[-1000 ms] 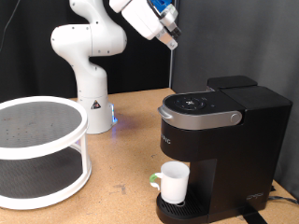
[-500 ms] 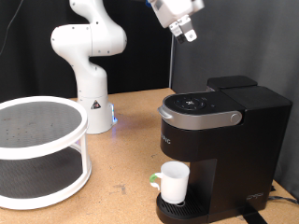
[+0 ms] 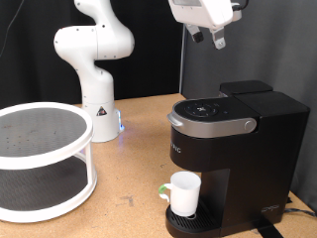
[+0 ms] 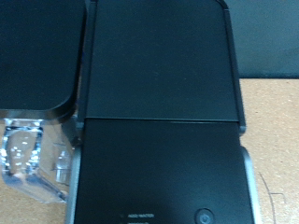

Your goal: Make a cup of coffee with the keurig machine

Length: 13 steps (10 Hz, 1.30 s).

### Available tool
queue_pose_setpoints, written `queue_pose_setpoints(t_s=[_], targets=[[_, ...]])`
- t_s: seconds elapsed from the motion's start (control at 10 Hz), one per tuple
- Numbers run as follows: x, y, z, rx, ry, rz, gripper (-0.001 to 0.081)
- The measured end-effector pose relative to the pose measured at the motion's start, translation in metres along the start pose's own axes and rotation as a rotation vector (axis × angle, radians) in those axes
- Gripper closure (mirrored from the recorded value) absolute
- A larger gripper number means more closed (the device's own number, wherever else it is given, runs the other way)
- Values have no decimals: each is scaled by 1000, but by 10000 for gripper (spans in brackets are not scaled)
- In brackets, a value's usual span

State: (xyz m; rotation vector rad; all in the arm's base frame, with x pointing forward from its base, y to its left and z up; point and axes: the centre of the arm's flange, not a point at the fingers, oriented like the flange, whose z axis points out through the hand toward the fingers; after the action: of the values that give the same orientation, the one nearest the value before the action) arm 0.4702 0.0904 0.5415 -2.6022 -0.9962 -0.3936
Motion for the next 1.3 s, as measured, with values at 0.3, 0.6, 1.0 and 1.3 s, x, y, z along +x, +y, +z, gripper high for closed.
queue_pose_setpoints(t_s=[0.3,0.6,1.0,1.3], targets=[[-5,0,4,-26,-88,-52,6],[-4,6,6,-103,-135,-88,6],[5,22,18,-199,-114,-74,6],[6,33,39,-225,-152,-74,6]])
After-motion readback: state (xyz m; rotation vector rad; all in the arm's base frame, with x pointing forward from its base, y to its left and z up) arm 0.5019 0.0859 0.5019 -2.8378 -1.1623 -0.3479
